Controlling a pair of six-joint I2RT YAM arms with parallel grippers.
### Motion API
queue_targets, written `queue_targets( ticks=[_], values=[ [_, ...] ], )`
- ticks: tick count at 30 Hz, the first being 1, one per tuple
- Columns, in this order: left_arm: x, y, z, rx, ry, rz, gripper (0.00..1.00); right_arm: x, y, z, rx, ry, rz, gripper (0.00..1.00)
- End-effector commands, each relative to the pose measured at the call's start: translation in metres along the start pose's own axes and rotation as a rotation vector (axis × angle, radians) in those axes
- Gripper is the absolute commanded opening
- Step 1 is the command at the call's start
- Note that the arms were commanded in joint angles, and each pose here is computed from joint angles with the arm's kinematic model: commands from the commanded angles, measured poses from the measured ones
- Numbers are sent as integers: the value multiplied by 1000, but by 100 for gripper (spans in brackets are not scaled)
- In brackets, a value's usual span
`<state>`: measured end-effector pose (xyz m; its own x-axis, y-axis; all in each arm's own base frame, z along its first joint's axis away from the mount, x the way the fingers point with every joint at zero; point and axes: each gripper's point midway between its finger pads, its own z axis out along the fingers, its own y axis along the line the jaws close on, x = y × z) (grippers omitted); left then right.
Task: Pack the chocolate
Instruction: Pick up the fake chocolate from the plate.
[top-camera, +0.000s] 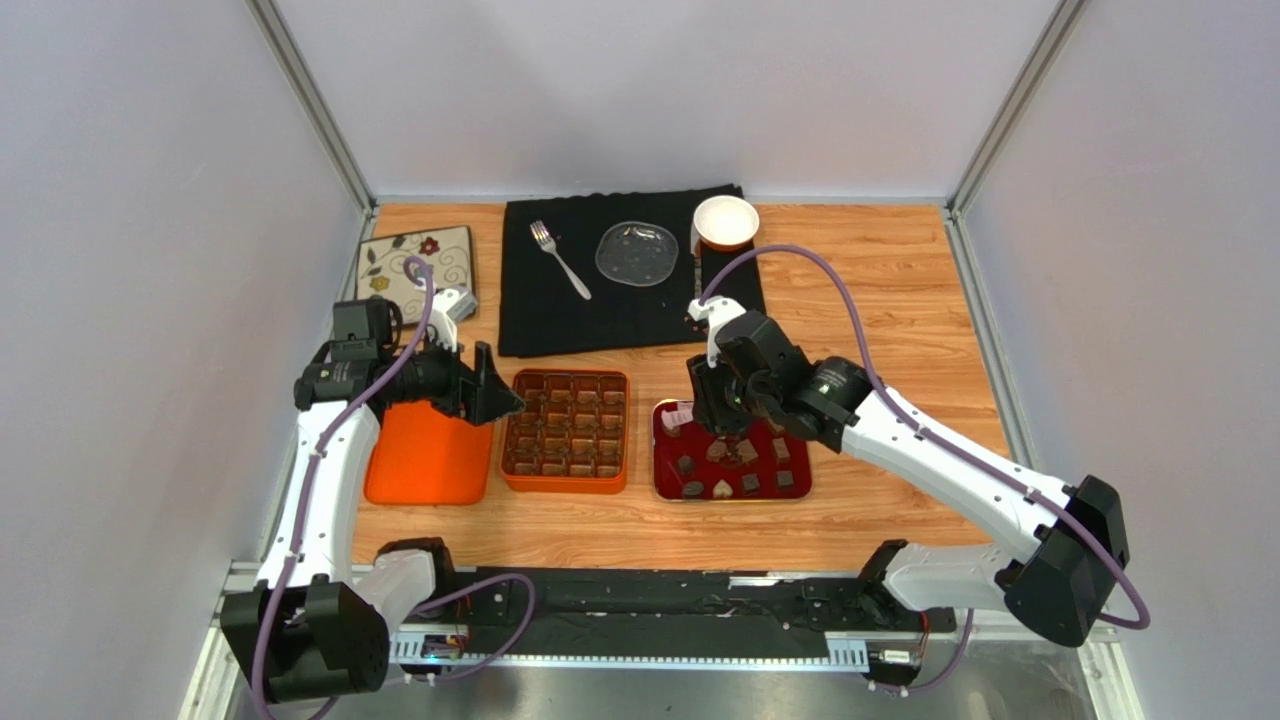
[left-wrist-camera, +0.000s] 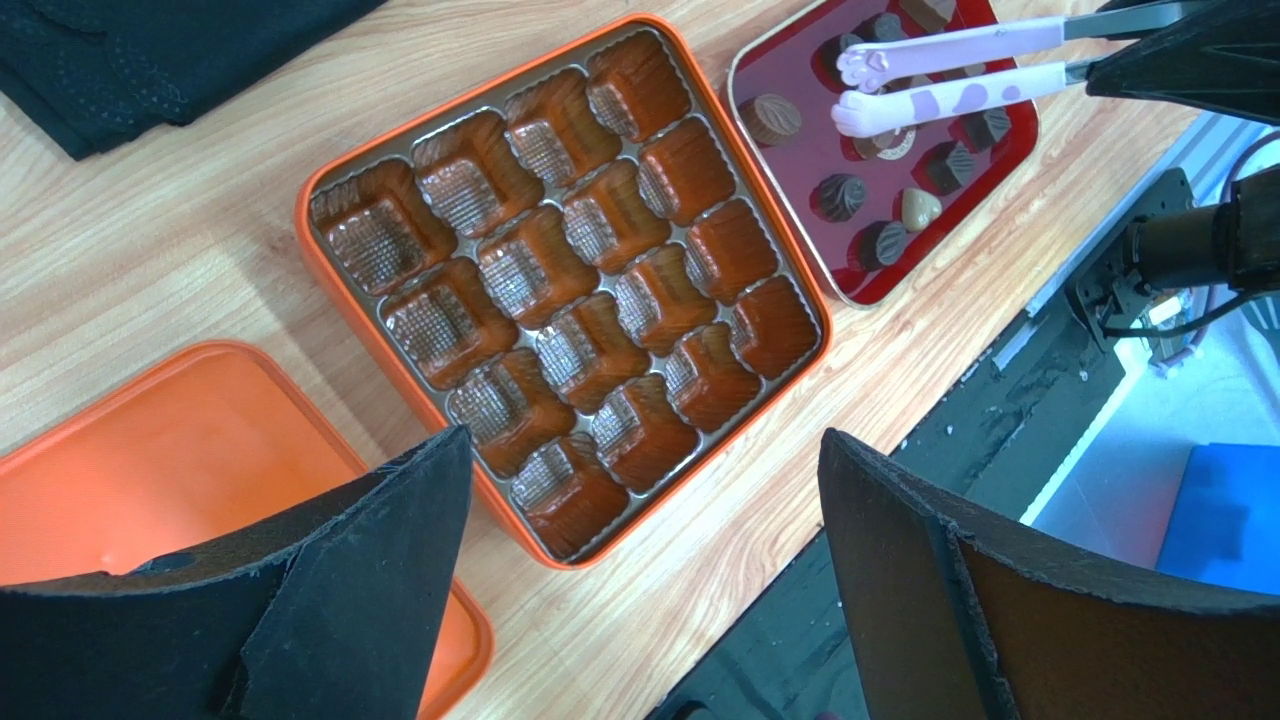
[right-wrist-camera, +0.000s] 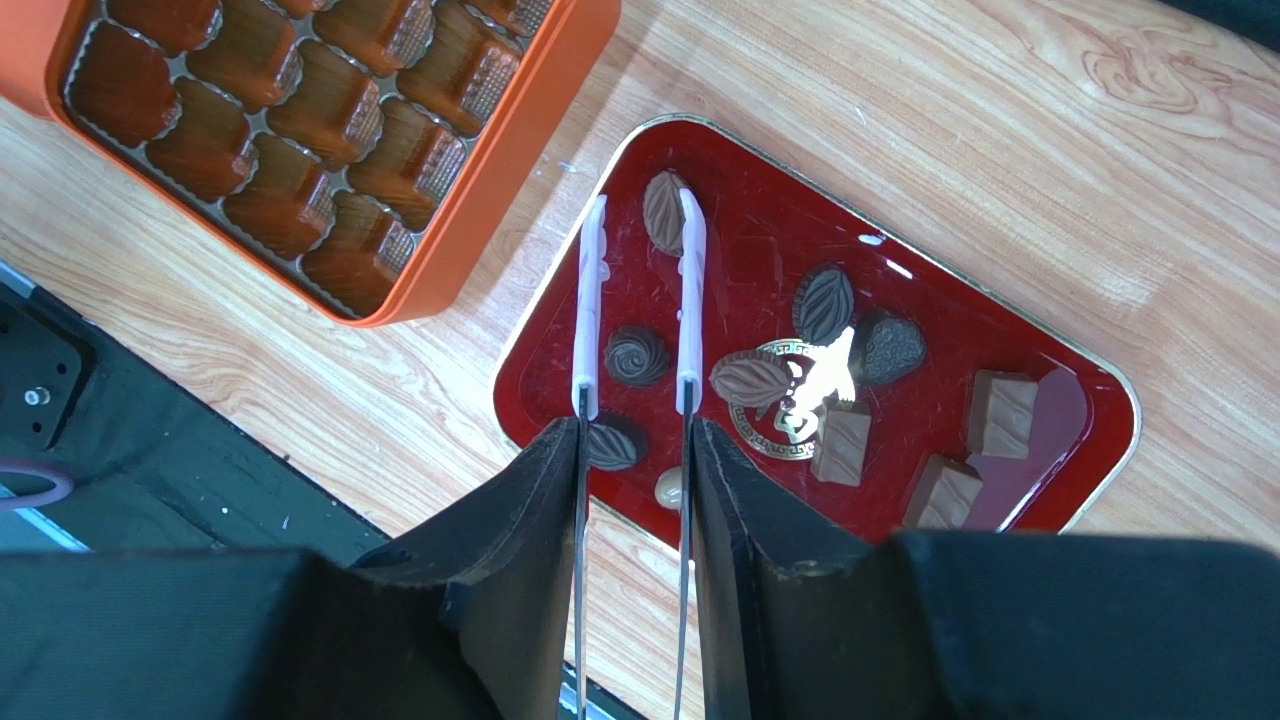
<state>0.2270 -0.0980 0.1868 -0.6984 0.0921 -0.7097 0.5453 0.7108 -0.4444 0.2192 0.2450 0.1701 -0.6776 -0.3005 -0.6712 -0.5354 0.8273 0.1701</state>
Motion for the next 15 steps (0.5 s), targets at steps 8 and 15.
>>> queue_targets(
  ticks=[8, 15],
  values=[
    [-3, -6, -6, 21, -19, 36, 92, -15, -2, 16, 24, -29, -59, 35],
    [-2, -5, -6, 19, -20, 35, 91, -14, -3, 25, 34, -11, -72, 36]
  ],
)
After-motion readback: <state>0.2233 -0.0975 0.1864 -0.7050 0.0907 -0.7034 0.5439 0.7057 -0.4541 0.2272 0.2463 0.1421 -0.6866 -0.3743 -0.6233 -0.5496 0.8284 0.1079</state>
